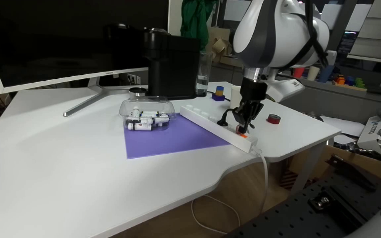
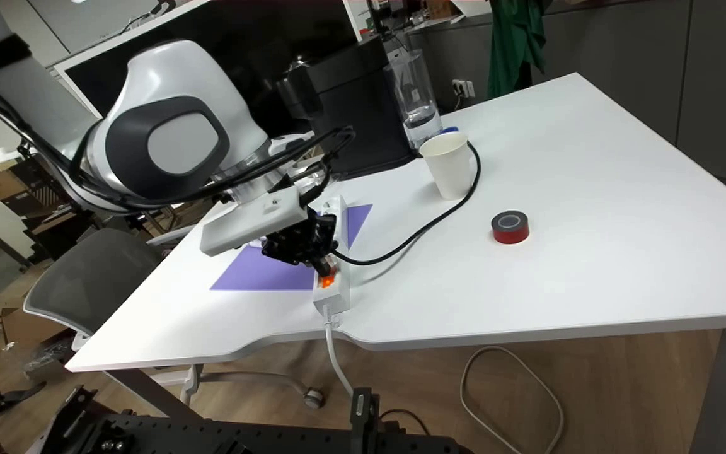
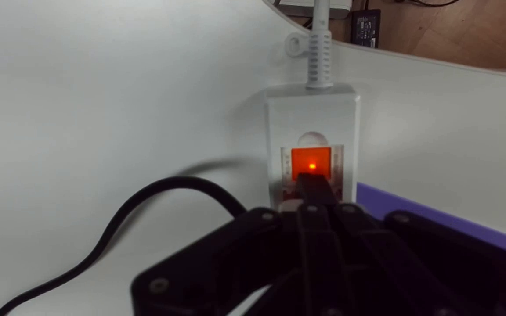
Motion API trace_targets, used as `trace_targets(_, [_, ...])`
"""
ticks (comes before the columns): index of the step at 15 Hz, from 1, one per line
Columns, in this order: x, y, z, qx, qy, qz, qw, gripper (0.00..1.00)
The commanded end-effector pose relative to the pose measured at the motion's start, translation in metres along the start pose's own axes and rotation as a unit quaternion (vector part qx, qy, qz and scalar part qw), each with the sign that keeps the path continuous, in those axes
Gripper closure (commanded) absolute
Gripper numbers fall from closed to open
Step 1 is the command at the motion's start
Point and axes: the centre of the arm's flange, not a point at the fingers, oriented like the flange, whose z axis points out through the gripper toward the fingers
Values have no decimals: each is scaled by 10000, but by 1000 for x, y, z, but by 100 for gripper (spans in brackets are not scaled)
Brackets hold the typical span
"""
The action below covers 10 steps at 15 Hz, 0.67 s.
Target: Turn off the switch on the adapter
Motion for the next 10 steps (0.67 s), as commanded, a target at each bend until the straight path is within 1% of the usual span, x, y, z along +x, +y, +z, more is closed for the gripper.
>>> trace_targets(1, [7, 9, 3, -16, 15, 72, 10000, 100])
trace_targets(4, [7, 8, 6, -15, -44, 46, 10000, 100])
trace_targets(7, [6, 8, 7, -39, -194, -79, 9998, 100])
trace_targets(10, [6, 8, 5, -43, -248, -185, 9995, 100])
